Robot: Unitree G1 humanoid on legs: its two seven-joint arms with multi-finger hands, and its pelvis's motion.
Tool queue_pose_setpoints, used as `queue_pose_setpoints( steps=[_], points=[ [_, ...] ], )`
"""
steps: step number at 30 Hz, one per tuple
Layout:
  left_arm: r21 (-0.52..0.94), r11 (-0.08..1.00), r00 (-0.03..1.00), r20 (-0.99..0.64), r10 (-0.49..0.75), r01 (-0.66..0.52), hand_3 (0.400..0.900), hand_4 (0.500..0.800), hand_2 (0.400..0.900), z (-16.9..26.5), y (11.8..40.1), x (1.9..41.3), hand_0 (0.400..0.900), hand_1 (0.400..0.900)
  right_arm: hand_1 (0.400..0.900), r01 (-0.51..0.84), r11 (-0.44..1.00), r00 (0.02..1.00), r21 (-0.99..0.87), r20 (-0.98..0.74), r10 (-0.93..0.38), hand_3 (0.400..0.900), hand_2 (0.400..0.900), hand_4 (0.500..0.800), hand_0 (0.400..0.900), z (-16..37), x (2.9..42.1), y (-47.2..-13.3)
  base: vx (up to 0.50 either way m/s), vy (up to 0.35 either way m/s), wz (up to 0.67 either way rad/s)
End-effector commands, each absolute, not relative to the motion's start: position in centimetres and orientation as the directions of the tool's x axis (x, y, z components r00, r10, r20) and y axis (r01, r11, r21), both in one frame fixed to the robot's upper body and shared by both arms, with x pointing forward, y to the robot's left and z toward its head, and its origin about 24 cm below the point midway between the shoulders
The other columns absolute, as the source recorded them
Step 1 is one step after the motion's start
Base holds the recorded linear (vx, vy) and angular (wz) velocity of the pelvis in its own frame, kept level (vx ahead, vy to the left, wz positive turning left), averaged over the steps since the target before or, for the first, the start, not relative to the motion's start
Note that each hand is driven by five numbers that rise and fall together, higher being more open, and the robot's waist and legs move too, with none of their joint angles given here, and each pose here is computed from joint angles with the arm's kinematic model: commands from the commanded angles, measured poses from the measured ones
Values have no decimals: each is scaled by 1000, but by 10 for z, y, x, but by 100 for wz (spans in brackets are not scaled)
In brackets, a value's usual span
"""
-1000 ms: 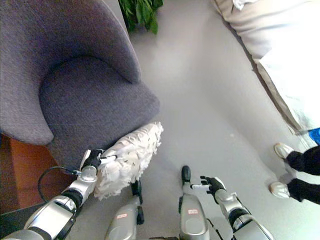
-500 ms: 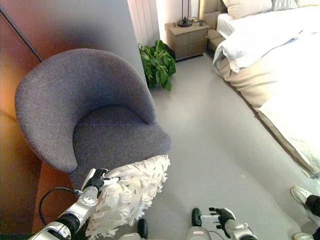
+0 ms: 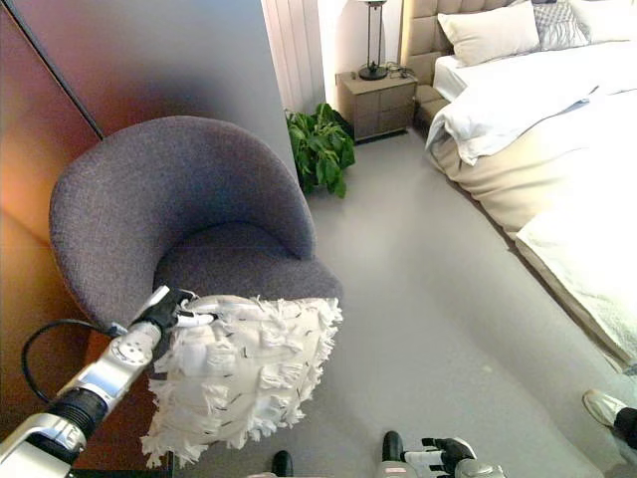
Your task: Pick up the pillow and put it on the sofa.
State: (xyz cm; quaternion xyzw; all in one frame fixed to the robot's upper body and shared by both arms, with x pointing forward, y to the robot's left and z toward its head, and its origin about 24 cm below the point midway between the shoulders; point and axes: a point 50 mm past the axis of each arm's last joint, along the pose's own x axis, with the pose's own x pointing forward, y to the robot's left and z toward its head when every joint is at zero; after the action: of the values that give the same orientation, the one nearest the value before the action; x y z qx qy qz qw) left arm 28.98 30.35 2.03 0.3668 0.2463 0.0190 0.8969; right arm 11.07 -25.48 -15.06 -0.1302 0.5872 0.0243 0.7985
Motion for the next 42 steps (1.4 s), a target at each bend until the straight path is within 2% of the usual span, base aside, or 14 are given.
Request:
queue_pose_setpoints(
  steps=[1, 6, 9, 17, 20, 23, 29, 31, 37, 38, 39, 40, 42],
  points=[
    [737, 656, 982, 61, 177, -164, 400, 500, 400, 184, 314, 350, 400, 400, 900, -223, 950, 240, -217, -957, -162, 900, 900, 800, 900, -150, 89, -276, 66, -3, 3],
    [736, 646, 976, 97, 198, -204, 400, 500, 400, 218, 326, 353, 400, 400, 900, -214, 952, 218, -220, -960, -173, 900, 900, 800, 900, -151, 78, -280, 74, 3, 5],
    [718, 645, 963, 150, 223, -262, 400, 500, 400, 254, 334, 356, 400, 400, 900, -213, 949, 198, -231, -962, -190, 900, 900, 800, 900, -150, 72, -287, 63, 23, 5],
    [680, 636, 931, 244, 271, -363, 400, 500, 400, 322, 336, 357, 400, 400, 900, -191, 950, 190, -248, -959, -212, 900, 900, 800, 900, -147, 68, -297, 41, 27, 7],
    [694, 566, 892, 292, 346, -446, 400, 500, 400, 338, 344, 353, 400, 400, 900, -193, 948, 207, -253, -955, -212, 900, 900, 800, 900, -145, 73, -298, -19, 37, 5],
    [642, 500, 802, 343, 490, -581, 400, 500, 400, 352, 362, 343, 400, 400, 900, -189, 948, 236, -258, -949, -211, 900, 900, 800, 900, -143, 82, -298, -87, 34, 4],
    [565, 469, 694, 284, 662, -678, 400, 500, 400, 350, 384, 333, 400, 400, 900, -180, 949, 271, -257, -941, -203, 900, 900, 800, 900, -141, 99, -293, -89, 11, 5],
    [548, 461, 670, 274, 690, -698, 400, 500, 400, 348, 388, 332, 400, 400, 900, -180, 950, 279, -256, -939, -200, 900, 900, 800, 900, -141, 102, -292, -87, 5, 6],
    [470, 526, 669, 212, 712, -709, 400, 500, 400, 332, 387, 338, 400, 400, 900, -175, 949, 302, -261, -932, -200, 900, 900, 800, 900, -141, 111, -287, -58, 9, 6],
    [456, 535, 669, 207, 714, -711, 535, 581, 535, 330, 385, 339, 535, 535, 900, -173, 949, 305, -262, -931, -201, 900, 900, 800, 900, -141, 112, -287, -49, 5, 5],
    [442, 542, 668, 202, 717, -715, 812, 747, 812, 328, 385, 340, 812, 812, 900, -172, 949, 307, -263, -930, -202, 900, 900, 800, 900, -141, 113, -286, -48, 1, 3],
    [423, 546, 662, 199, 722, -723, 900, 800, 900, 326, 384, 342, 900, 900, 900, -169, 950, 313, -264, -928, -202, 900, 900, 800, 900, -140, 114, -286, -44, 0, 1],
    [407, 563, 669, 193, 717, -720, 900, 800, 900, 323, 382, 343, 900, 900, 900, -169, 949, 317, -266, -926, -203, 900, 900, 800, 900, -140, 116, -287, -35, -1, 0]
  ],
)
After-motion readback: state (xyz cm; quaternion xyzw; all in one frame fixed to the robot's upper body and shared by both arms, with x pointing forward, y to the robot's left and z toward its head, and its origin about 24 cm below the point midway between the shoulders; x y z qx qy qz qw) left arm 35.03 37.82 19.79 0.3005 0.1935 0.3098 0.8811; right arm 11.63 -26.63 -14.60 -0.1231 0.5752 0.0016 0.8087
